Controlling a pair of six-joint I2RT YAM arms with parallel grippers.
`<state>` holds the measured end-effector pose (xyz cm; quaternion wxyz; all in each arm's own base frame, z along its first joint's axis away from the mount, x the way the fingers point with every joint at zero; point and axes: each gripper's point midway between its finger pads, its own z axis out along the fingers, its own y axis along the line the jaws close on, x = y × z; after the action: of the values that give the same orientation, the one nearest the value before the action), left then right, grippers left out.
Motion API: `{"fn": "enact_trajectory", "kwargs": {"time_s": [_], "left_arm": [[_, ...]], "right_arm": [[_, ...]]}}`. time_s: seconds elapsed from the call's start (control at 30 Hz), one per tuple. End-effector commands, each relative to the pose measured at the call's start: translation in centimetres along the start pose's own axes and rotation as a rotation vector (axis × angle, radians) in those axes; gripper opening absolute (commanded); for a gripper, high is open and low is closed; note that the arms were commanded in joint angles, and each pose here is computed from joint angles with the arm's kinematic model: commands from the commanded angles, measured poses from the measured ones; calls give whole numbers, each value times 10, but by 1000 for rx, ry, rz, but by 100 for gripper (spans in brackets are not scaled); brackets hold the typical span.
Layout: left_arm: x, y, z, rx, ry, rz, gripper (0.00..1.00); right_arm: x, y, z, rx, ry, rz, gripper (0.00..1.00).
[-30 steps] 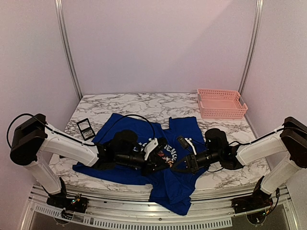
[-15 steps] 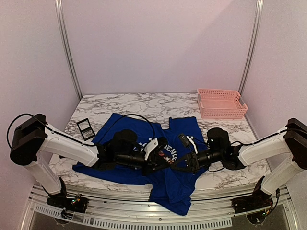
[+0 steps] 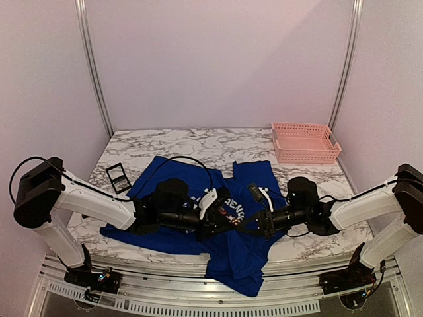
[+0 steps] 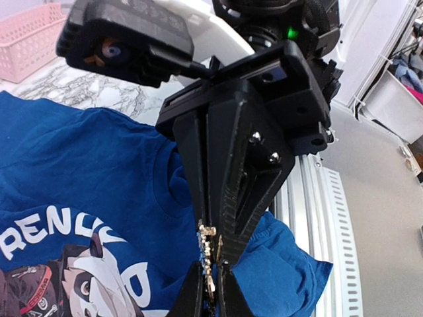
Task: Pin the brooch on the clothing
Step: Pass from the right arm to the left
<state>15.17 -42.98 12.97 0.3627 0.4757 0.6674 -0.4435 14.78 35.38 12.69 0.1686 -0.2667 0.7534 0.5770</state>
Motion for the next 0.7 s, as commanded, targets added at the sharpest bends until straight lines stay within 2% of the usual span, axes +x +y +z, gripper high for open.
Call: {"fn": "enact_trajectory", "kwargs": {"time_s": [0.0,0.1,0.2,0.4,0.57,0.67], "left_arm": [[-10,4,-2,-51,-18,-19,0],[-8,3,-1,-47,-7,-45,1],[-4,5,-1,-62,7,-55,11],[-4,10,-1,-90,21,-44,17],[0,2,-1,-42,55,-30,24],[-2,5,-2,-46,52,-19,23]], "right_arm": [[-11,18,-2,-27,-36,-59,0],[-10,19,-1,-31,-35,-65,0],[-12,21,-1,-31,-40,-73,0],[-11,22,5,-15,-13,-82,0],[-11,22,4,-2,-15,-94,0],[-10,21,4,4,-8,-95,0]]}}
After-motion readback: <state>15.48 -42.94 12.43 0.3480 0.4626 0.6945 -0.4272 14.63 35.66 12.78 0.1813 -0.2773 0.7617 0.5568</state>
